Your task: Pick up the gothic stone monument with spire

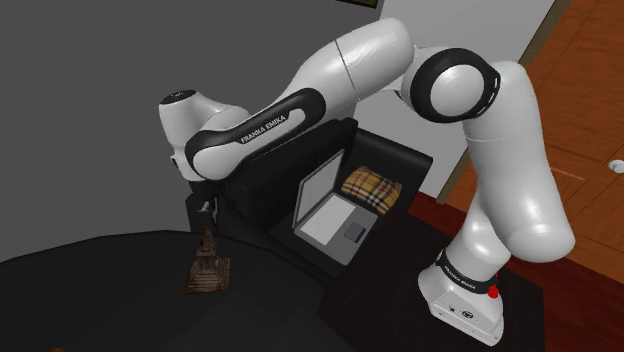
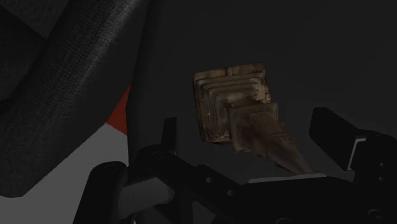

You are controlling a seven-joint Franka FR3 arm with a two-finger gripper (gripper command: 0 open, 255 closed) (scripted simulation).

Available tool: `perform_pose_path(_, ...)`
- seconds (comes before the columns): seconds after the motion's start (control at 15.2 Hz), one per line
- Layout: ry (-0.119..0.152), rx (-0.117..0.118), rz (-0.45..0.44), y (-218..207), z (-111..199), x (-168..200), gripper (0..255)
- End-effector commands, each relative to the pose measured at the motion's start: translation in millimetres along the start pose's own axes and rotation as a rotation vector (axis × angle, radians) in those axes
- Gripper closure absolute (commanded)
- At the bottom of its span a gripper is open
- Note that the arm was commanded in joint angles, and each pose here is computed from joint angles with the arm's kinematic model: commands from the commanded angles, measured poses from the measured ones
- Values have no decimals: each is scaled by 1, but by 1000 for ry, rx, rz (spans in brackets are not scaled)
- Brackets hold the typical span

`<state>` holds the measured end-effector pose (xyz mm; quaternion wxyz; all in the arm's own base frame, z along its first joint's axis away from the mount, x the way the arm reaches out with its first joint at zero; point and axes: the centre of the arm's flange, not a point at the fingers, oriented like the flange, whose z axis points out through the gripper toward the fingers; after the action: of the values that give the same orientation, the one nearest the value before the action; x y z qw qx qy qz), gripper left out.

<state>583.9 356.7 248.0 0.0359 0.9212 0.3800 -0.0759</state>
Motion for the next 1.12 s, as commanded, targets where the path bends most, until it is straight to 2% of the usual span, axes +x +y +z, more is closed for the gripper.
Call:
perform_pose_path(0.0, -3, -7, -35, -13, 11, 23, 0)
perform_pose_path(0.26, -10, -19, -101, -37, 35, 62, 0)
perform_pose_path(0.86, -10, -19, -101, -37, 74, 68, 0)
perform_pose_path(0.92, -10, -19, -101, -37, 74, 68, 255)
perform_pose_path(1.06, -10, -19, -101, -37, 74, 68, 255)
